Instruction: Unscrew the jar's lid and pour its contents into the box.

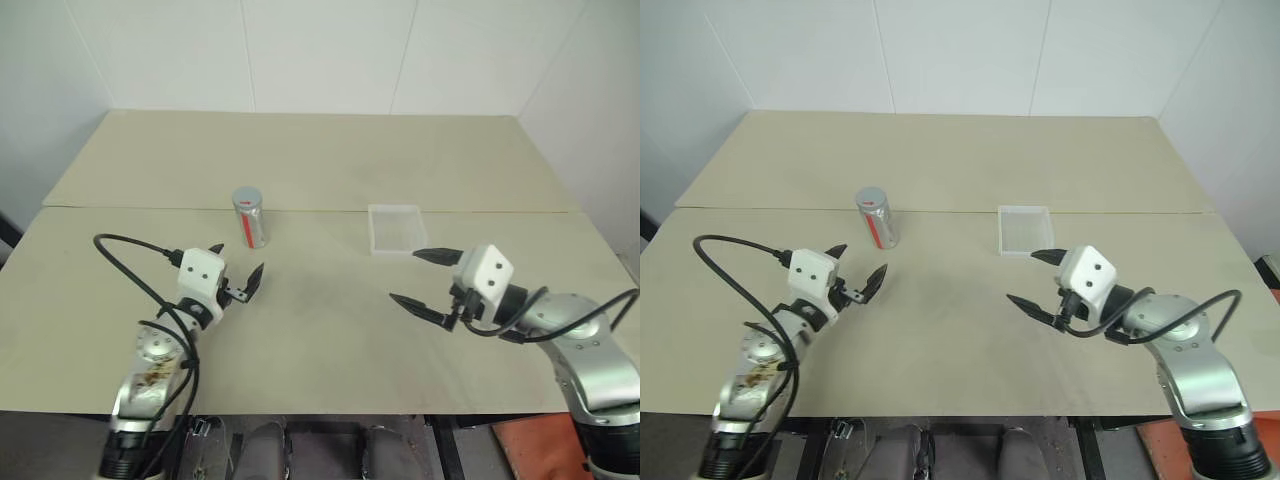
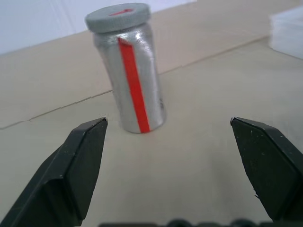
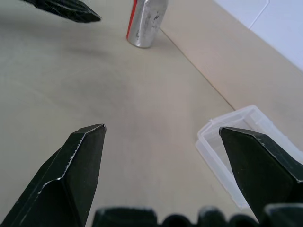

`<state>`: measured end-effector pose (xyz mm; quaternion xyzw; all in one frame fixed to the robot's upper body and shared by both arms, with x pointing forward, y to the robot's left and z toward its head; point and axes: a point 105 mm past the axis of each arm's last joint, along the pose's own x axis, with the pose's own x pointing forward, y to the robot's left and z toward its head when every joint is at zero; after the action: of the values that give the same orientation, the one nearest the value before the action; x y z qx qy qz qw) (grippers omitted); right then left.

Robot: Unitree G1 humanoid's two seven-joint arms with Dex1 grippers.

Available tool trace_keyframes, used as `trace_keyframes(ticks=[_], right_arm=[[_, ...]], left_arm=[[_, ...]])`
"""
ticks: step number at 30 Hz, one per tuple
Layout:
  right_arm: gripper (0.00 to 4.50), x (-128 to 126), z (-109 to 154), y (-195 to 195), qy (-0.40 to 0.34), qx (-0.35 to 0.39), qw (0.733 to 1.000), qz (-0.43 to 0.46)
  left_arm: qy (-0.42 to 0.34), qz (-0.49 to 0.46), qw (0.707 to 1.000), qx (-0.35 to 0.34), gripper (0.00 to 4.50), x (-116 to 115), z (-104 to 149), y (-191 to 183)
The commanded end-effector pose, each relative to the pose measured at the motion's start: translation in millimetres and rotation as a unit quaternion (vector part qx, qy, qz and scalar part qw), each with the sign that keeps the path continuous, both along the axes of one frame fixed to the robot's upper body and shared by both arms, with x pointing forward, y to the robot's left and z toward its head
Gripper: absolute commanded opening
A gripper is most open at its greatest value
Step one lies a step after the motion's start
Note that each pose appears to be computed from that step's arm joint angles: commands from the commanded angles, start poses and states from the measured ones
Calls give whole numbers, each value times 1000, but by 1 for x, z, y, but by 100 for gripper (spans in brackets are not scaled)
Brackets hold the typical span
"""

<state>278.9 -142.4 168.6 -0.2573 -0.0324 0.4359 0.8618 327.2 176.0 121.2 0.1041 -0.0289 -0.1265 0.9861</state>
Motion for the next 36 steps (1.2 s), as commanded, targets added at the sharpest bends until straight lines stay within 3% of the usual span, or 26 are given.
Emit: trace_keyframes(ticks=[1, 12, 36], right_arm=[[445, -2, 15, 6, -29, 6, 1000, 4], [445, 0, 12, 3, -31, -7, 999, -3], [445, -2, 10, 0, -31, -20, 999, -7]], left_arm=[[-29, 28, 999, 14, 450, 5, 5, 2], [-65, 60, 996, -10, 450, 29, 0, -8], [-56, 40, 997, -23, 450, 69, -8, -16]])
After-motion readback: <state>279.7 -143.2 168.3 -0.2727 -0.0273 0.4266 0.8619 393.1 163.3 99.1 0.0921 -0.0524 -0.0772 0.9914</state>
